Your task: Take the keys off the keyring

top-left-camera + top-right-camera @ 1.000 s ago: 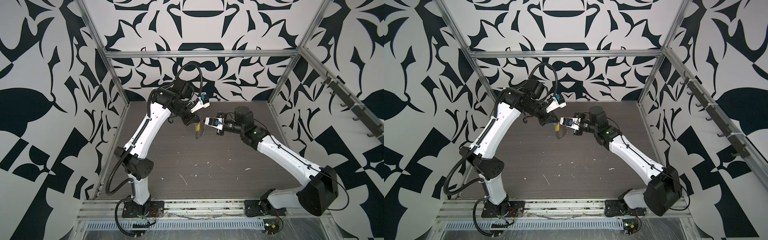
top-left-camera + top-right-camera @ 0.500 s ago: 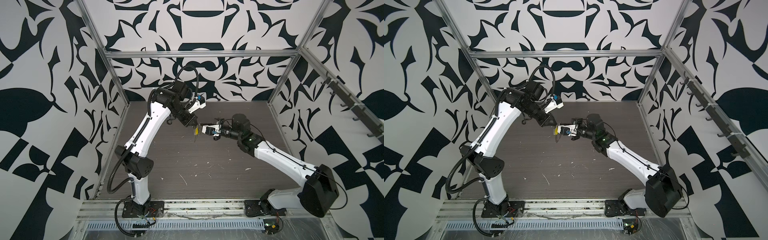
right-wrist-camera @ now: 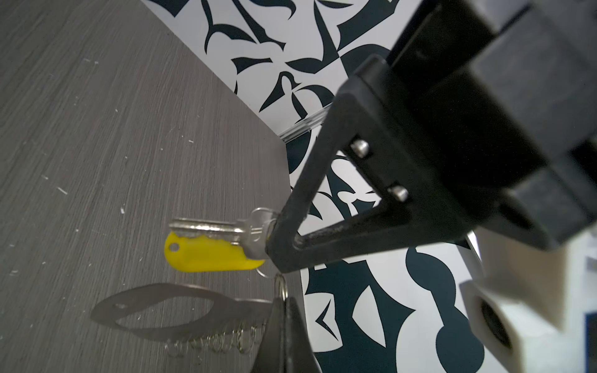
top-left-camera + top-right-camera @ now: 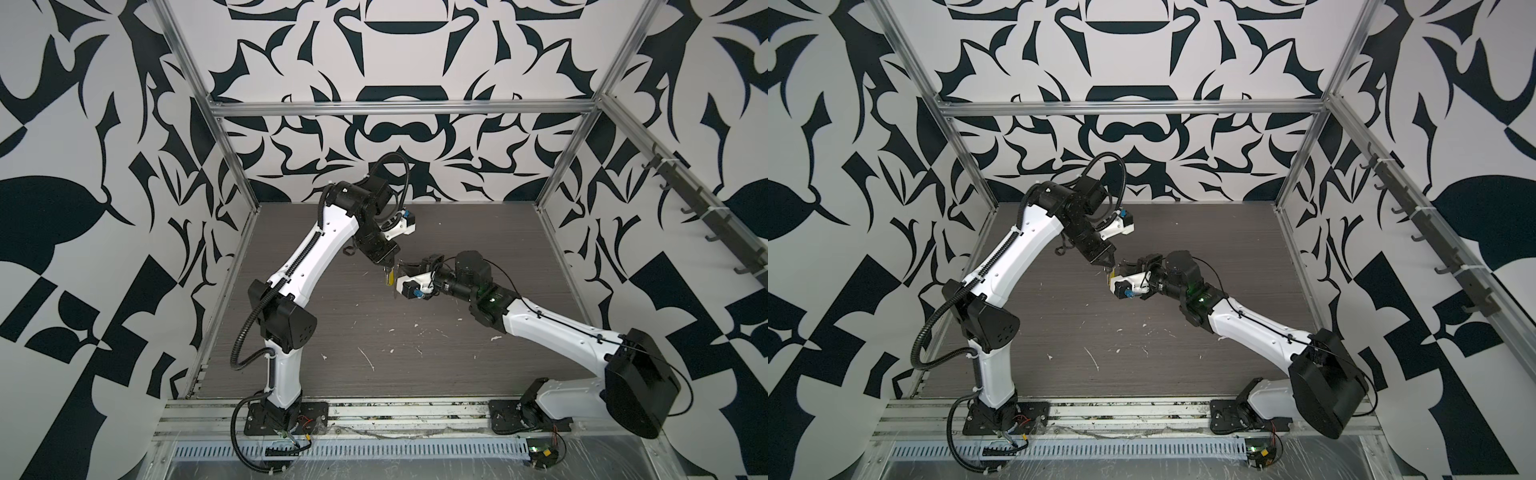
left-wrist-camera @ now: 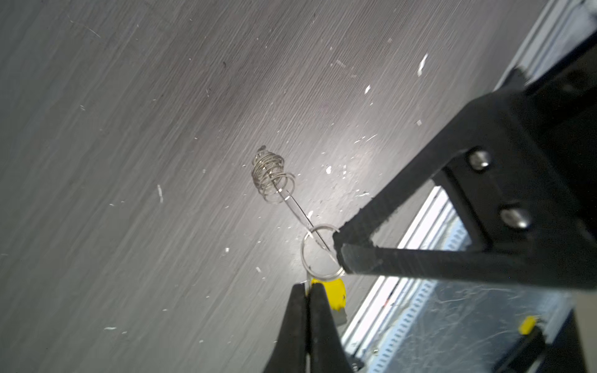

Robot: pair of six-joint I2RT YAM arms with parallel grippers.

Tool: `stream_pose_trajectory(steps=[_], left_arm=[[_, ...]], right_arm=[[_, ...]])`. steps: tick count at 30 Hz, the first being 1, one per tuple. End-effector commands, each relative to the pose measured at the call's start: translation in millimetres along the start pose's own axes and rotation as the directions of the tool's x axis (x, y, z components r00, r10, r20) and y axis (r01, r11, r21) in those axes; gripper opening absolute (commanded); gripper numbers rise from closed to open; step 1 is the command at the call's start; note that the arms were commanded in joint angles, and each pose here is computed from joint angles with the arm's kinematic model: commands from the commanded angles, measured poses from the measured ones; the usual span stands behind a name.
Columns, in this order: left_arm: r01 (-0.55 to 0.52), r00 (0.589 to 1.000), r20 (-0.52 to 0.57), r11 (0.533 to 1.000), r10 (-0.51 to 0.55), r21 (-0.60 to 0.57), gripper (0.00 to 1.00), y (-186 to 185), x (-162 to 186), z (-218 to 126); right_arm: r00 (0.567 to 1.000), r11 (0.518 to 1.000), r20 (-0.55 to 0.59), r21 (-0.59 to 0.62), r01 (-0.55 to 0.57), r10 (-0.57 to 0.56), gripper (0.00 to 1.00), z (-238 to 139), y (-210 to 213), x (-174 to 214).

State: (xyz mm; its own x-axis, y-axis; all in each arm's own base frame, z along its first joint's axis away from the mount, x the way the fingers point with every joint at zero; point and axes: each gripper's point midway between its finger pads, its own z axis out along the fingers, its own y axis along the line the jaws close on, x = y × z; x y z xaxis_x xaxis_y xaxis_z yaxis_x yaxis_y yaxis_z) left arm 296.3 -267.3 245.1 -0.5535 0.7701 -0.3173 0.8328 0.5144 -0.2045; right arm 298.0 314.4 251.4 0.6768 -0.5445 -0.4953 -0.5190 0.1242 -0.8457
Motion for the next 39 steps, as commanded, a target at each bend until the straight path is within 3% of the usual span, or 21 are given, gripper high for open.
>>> stream_pose_trajectory(steps=[1, 9, 14, 20, 27, 39], left_arm=[[-0.065, 0.988, -0.147, 0.986, 0.043, -0.154, 0.00, 29.7, 33.8, -3.4], [-0.188, 0.956, -0.259, 0.965, 0.138, -0.182, 0.00, 35.2, 45.2, 10.1], [-0.216, 0.956, -0.247, 0.950, 0.159, -0.226, 0.00, 42.6, 41.3, 15.5], [-0.339, 0.940, -0.121, 0.915, 0.320, -0.219, 0.00, 28.7, 28.8, 5.4], [-0.516, 0.848, -0.005, 0.824, 0.530, -0.232, 0.00, 5.8, 24.5, -14.3], [-0.593, 0.777, 0.076, 0.767, 0.625, -0.243, 0.00, -12.9, 14.9, -30.8]], right_arm=[[0.993, 0.978, -0.010, 0.171, 0.120, -0.120, 0.00, -14.0, -47.7, -12.4], [0.967, 0.950, -0.060, 0.177, 0.255, -0.248, 0.00, -12.0, -46.6, -14.9], [0.978, 0.957, -0.038, 0.202, 0.209, -0.205, 0.00, -13.4, -51.8, -19.9], [0.997, 0.981, 0.077, 0.191, -0.034, 0.019, 0.00, -23.3, -52.4, -20.8], [0.931, 0.940, 0.226, 0.123, -0.318, 0.286, 0.00, -33.8, -54.1, -19.4], [0.864, 0.889, 0.253, 0.032, -0.457, 0.435, 0.00, -36.2, -48.0, -23.2]])
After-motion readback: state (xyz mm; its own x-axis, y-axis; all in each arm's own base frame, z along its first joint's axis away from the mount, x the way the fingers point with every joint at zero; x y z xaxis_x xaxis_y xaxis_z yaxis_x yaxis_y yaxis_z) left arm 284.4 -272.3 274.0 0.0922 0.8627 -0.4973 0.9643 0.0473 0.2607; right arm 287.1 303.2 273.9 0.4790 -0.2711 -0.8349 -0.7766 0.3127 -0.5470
